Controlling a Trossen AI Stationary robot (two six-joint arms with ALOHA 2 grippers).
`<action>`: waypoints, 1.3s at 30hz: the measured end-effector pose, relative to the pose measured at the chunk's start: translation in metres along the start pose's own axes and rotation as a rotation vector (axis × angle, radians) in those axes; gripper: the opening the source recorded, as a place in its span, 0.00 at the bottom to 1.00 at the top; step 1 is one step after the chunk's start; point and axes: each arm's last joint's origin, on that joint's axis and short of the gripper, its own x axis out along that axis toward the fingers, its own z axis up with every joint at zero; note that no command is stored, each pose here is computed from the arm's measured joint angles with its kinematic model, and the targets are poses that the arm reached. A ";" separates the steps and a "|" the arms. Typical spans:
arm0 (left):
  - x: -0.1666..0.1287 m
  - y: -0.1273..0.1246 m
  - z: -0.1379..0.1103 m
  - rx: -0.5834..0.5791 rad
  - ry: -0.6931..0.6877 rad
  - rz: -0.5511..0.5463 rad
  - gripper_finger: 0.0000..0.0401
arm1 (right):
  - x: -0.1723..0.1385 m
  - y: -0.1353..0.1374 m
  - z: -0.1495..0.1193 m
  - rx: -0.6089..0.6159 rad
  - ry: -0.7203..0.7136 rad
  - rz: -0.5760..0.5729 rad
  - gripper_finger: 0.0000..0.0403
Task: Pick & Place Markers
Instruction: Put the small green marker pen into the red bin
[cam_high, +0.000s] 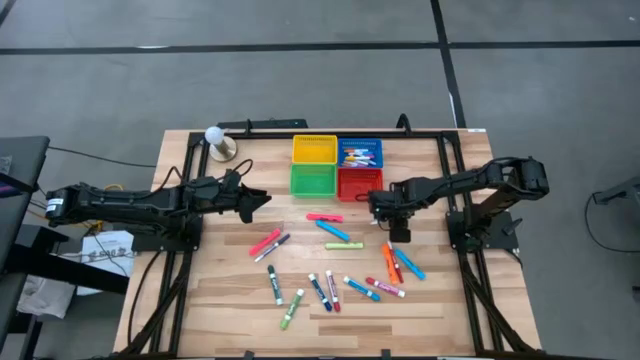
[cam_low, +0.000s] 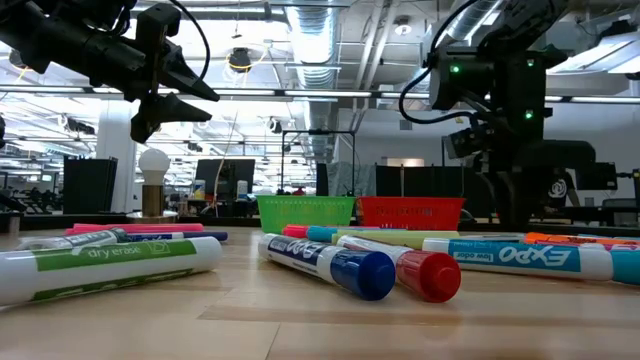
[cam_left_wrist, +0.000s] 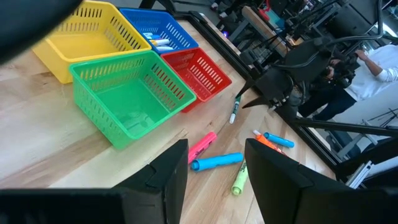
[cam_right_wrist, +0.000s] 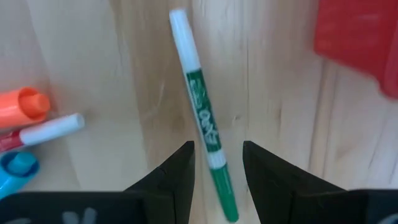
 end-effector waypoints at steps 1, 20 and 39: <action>0.000 0.000 0.000 0.000 0.000 0.000 0.39 | 0.000 0.000 0.001 -0.010 -0.012 -0.002 0.31; 0.000 0.000 0.000 0.000 0.000 0.000 0.39 | 0.015 0.002 -0.006 -0.072 -0.046 -0.017 0.31; 0.000 0.000 0.000 0.000 0.000 0.000 0.39 | 0.023 0.003 -0.008 -0.074 -0.056 0.006 0.20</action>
